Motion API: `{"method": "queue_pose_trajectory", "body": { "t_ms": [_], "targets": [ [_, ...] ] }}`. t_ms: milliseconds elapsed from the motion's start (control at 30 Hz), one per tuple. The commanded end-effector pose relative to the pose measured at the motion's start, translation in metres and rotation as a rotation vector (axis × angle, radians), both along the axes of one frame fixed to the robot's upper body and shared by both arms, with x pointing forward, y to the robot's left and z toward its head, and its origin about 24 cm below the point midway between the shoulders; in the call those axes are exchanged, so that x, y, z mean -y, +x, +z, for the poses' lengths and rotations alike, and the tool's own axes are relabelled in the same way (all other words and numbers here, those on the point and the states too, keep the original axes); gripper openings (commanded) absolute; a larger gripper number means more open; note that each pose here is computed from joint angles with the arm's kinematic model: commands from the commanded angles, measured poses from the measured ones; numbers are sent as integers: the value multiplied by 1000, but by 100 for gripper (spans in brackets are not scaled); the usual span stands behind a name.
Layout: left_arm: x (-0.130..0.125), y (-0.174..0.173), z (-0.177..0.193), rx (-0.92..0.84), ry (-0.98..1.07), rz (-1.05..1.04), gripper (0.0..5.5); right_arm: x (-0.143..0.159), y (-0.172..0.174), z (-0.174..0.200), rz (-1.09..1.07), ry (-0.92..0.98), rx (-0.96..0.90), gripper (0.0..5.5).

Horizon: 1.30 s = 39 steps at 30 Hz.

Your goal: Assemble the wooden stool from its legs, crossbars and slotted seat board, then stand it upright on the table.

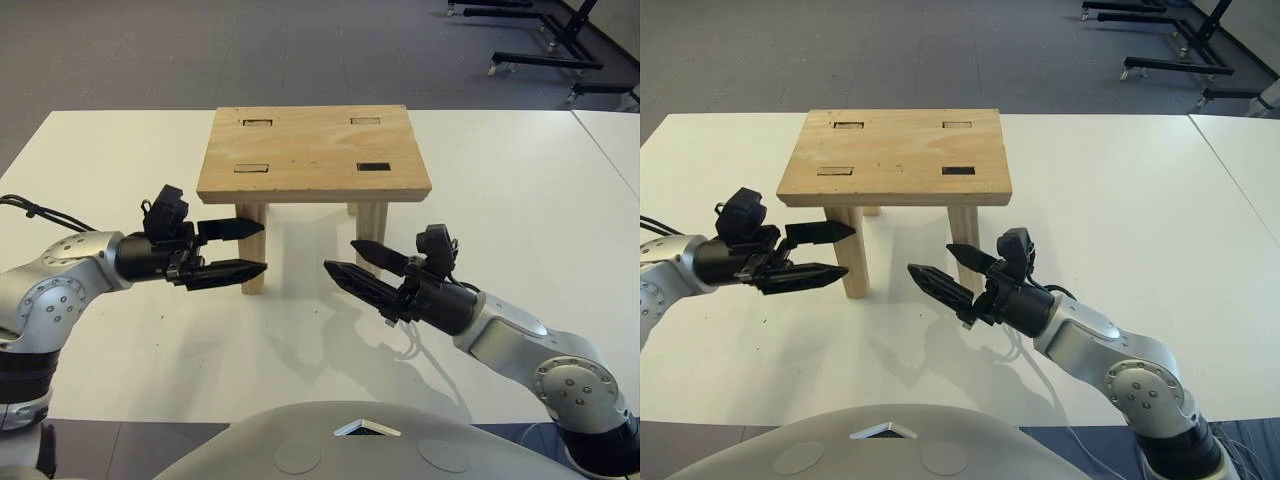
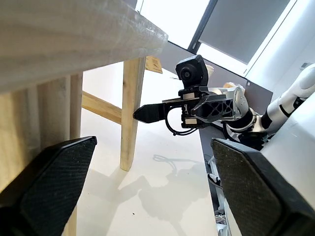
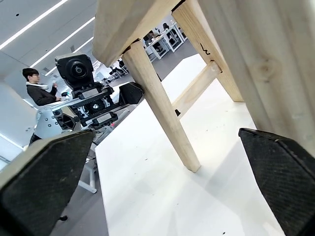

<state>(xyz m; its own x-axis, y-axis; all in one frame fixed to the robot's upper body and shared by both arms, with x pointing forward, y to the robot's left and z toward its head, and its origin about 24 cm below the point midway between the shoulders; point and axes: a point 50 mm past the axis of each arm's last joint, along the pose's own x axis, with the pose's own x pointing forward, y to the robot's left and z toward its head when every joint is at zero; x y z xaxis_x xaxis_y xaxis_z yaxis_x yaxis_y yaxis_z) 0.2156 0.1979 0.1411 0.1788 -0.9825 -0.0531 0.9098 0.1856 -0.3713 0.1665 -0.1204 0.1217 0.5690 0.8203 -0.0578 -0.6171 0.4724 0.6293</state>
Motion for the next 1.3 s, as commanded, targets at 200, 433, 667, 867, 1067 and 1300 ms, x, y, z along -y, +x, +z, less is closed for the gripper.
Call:
{"method": "queue_pose_trajectory", "body": {
  "t_ms": [200, 433, 667, 867, 1067, 1300],
  "targets": [
    [28, 51, -4, 213, -12, 174, 426, 5, 66, 7, -136, -95, 177, 537],
    [33, 57, 15, 303, -142, 290, 426, 1, 63, 22, -93, -51, 253, 537],
    [30, 44, 13, 310, -183, 387, 426, -1, 44, 29, 26, -2, 264, 537],
    [39, 18, 7, 247, -205, 216, 426, -1, 45, 31, 47, -9, 283, 537],
    [46, 10, 42, 432, -389, 403, 426, 11, 53, 55, -104, 77, 500, 537],
    [54, 23, 66, 651, -398, 819, 426, 26, 65, 71, -468, -39, 780, 537]
  ]
}}
